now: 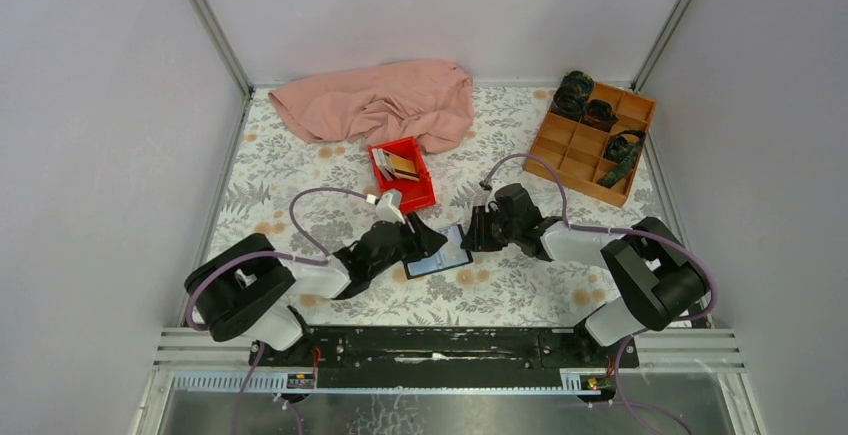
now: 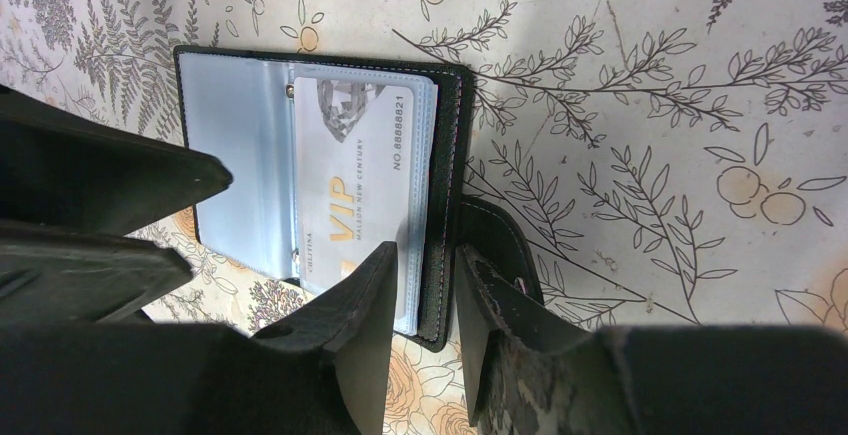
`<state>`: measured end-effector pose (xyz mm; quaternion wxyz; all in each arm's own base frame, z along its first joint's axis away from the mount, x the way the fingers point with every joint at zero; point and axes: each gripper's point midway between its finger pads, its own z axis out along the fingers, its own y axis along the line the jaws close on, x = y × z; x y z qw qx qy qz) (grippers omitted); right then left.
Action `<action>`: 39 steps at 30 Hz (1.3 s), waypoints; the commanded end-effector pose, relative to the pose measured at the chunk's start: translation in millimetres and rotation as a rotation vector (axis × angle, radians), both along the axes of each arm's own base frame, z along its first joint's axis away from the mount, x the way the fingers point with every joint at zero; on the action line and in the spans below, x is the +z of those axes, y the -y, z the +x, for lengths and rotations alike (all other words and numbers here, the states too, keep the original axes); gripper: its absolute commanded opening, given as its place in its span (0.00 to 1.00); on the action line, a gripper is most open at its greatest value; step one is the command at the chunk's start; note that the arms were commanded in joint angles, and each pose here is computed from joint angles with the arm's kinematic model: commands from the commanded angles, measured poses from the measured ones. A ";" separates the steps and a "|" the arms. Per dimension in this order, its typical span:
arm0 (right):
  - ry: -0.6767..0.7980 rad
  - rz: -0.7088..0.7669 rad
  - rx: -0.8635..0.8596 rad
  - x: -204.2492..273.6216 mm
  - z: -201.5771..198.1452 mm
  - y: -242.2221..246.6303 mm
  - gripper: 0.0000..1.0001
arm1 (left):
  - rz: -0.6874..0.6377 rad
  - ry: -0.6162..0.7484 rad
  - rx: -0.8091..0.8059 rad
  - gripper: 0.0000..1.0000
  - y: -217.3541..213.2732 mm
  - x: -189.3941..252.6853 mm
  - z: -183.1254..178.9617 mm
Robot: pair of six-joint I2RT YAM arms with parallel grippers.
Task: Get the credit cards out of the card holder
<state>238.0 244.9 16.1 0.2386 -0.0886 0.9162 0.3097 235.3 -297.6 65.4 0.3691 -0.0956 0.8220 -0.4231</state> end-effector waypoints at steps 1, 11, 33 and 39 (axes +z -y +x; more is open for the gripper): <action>-0.037 -0.026 0.015 -9.7 -11.1 2.8 0.35 | 0.125 -0.044 0.005 0.53 -4.8 -22.7 4.0; -0.043 -0.016 0.022 -10.3 -14.0 1.2 0.35 | 0.152 -0.098 -0.004 0.53 2.5 -39.2 5.2; -0.063 -0.013 0.040 -15.6 -20.7 -4.1 0.35 | -0.081 -0.036 -0.081 0.52 21.8 -3.8 -4.5; -0.054 -0.024 0.029 -14.5 -19.1 -1.7 0.35 | -0.086 -0.045 -0.075 0.52 18.2 -6.9 -4.8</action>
